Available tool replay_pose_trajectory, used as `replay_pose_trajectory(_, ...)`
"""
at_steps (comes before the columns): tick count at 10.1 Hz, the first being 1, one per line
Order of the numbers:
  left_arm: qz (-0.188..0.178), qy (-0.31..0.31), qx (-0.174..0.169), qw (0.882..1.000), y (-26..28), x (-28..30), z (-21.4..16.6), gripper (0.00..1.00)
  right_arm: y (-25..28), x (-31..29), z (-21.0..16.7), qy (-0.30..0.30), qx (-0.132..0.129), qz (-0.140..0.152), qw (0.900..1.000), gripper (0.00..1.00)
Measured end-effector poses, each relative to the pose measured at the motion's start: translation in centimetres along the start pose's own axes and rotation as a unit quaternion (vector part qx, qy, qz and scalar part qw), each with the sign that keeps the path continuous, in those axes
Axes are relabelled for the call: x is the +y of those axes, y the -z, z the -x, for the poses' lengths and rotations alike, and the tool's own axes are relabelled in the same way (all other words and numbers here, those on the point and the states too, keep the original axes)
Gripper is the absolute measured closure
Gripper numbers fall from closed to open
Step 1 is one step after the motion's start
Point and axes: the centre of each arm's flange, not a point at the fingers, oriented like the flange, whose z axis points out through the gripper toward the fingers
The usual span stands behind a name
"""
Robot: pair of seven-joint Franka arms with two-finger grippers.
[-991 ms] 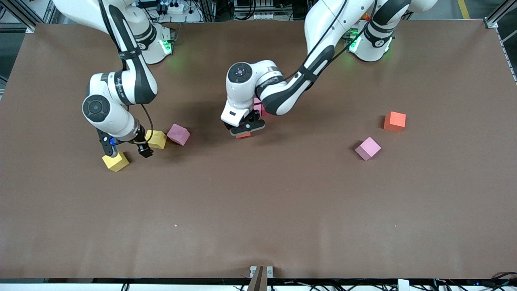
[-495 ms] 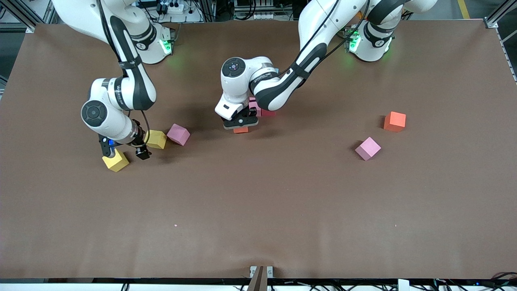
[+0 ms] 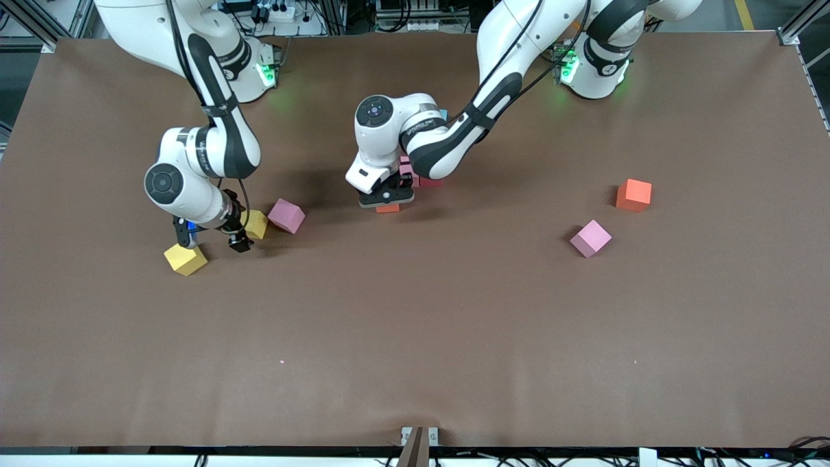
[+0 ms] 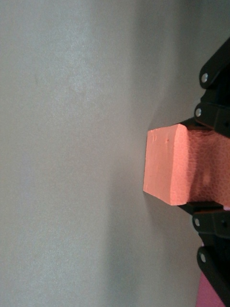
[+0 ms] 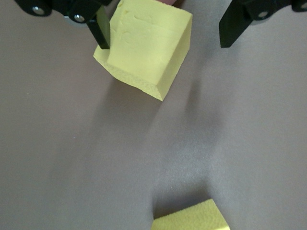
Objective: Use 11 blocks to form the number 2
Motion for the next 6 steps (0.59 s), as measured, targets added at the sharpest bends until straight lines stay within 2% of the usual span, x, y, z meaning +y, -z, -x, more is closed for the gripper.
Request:
replay_pose_trajectory(4, -0.001, -0.006, -0.001, 1.0, -0.1, 0.3, 0.8, 0.44, 0.3, 0.1, 0.2, 0.116, -0.007, 0.006, 0.993, 0.0)
replay_pose_trajectory(6, -0.002, -0.009, -0.002, 1.0, -0.3, 0.4, 1.2, 0.44, 2.1, 0.0, 0.6, 0.193, -0.025, 0.012, 0.981, 0.0)
